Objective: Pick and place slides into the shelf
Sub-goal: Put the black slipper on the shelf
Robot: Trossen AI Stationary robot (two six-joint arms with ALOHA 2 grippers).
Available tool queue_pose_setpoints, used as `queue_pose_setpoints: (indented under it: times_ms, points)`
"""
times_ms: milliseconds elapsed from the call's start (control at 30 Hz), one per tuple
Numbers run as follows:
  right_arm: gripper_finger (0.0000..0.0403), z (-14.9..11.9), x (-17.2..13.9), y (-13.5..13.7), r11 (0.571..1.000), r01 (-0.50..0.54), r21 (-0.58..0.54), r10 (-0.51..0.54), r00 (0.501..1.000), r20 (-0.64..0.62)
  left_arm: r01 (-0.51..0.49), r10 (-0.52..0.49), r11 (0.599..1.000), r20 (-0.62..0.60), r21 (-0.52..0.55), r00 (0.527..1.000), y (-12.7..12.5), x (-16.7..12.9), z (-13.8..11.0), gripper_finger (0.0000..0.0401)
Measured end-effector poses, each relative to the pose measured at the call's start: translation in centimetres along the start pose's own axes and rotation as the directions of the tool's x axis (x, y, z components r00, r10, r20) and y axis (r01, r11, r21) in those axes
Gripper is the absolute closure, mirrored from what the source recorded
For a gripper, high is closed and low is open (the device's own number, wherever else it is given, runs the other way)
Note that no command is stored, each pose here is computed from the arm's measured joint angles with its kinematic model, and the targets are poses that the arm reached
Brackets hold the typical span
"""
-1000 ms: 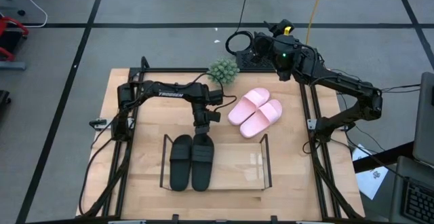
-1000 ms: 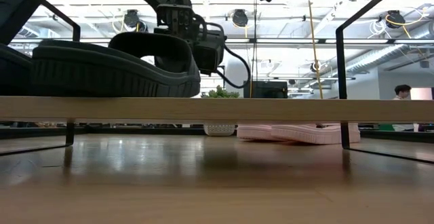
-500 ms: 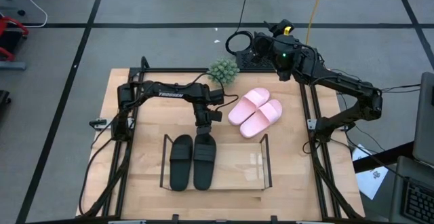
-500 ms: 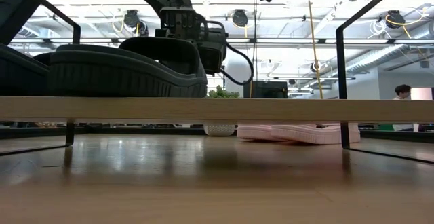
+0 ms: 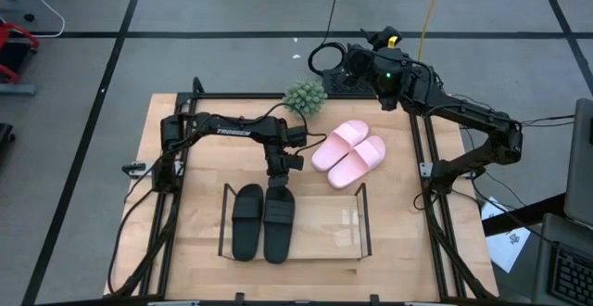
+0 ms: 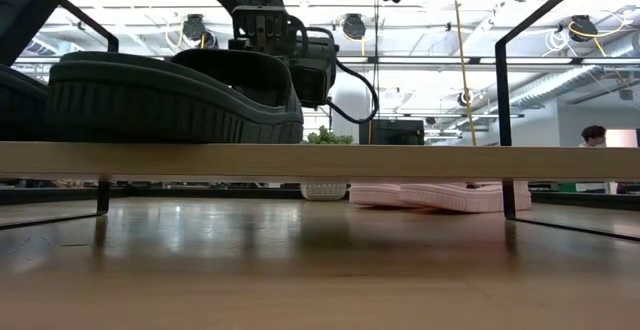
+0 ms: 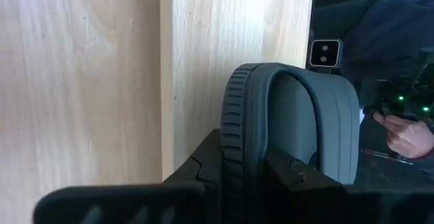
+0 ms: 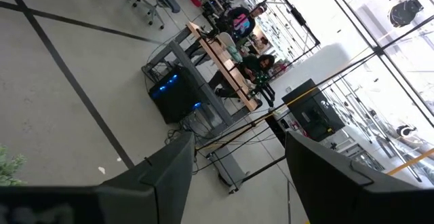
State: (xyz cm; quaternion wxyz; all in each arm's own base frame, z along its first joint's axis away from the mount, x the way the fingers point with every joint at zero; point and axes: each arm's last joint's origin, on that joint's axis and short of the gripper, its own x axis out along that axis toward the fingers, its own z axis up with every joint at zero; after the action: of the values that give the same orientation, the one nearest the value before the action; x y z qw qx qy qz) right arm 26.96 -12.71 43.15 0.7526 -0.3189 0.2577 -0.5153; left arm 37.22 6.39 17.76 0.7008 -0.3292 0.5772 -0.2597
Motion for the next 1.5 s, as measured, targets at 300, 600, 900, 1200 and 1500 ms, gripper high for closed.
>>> queue_pose_setpoints:
  times_ms: [300, 600, 900, 1200, 1500]
  points:
    - [0.0180, 0.01, -0.01, 0.01, 1.000, 0.000, 0.000, 0.000, 1.000, 0.000, -0.021, 0.021, 1.000, -0.008, -0.005, 1.000, -0.08, 0.17, -0.02, 0.0344]
    - [0.0180, 0.00, -0.01, 0.00, 1.000, 0.000, -0.001, 0.000, 1.000, 0.000, -0.024, 0.024, 1.000, 0.001, -0.020, 1.000, 0.26, -0.25, -0.05, 0.0337]
    - [0.0180, 0.01, -0.01, 0.00, 1.000, 0.000, 0.000, 0.000, 1.000, 0.000, -0.070, 0.069, 0.997, -0.008, -0.026, 0.998, 0.27, -0.09, -0.08, 0.0273]
    - [0.0180, 0.01, -0.01, -0.01, 1.000, 0.000, 0.000, 0.000, 1.000, 0.001, -0.102, 0.102, 0.994, -0.010, -0.042, 0.995, 0.45, -0.20, -0.10, 0.0235]
    - [0.0180, 0.01, -0.01, -0.01, 1.000, 0.000, 0.000, 0.000, 1.000, 0.001, -0.098, 0.097, 0.993, -0.010, -0.067, 0.995, 0.43, -0.19, -0.10, 0.0206]
